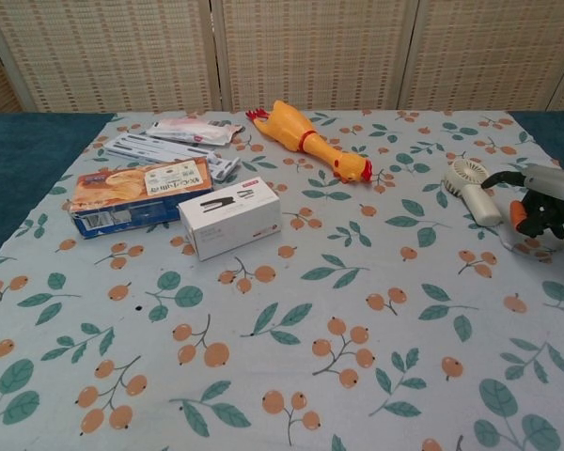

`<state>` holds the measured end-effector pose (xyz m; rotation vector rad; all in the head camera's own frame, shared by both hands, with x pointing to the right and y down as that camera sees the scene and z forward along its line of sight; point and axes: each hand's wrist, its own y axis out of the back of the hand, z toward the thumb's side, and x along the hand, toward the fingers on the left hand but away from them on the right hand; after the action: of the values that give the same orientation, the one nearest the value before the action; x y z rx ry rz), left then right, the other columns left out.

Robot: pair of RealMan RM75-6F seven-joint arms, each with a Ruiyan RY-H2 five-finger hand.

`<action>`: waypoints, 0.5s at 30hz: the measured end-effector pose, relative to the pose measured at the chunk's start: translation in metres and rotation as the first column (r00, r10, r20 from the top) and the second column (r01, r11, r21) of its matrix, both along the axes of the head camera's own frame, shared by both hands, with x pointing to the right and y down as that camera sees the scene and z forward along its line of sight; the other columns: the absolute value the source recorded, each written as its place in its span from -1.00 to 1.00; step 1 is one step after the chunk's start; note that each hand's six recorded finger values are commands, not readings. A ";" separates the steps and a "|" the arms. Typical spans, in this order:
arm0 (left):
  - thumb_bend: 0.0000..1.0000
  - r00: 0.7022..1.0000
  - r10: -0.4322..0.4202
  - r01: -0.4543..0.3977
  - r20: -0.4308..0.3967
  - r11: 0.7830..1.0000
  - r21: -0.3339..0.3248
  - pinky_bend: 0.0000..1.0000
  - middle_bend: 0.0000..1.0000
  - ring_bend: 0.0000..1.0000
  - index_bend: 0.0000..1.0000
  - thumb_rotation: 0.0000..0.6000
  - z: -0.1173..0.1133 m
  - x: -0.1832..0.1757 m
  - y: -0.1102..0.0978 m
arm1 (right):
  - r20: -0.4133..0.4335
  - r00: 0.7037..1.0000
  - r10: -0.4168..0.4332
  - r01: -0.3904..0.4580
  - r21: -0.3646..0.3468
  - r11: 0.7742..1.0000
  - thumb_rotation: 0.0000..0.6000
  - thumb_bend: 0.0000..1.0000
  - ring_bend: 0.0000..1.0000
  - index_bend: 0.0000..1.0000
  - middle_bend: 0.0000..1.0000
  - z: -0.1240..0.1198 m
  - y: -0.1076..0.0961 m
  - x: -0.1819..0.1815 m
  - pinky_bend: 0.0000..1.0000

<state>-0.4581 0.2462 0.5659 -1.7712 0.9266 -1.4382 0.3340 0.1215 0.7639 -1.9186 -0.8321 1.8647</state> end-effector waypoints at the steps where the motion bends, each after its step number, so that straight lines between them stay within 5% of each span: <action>1: -0.23 1.000 0.000 0.000 0.000 1.000 0.000 -0.39 -0.75 -0.80 -0.48 1.00 0.000 0.000 0.000 | 0.000 1.000 0.000 0.000 -0.001 1.000 1.00 0.65 0.10 -0.75 0.66 0.001 0.001 0.000 0.37; 15: -0.23 1.000 0.002 -0.002 0.000 1.000 -0.003 -0.39 -0.75 -0.80 -0.48 1.00 0.000 0.001 0.000 | 0.004 0.999 -0.034 0.034 0.029 0.999 1.00 0.65 0.10 -0.75 0.66 -0.011 0.004 -0.003 0.37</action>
<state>-0.4576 0.2464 0.5662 -1.7737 0.9234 -1.4389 0.3315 0.1254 0.7534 -1.9091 -0.8180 1.8195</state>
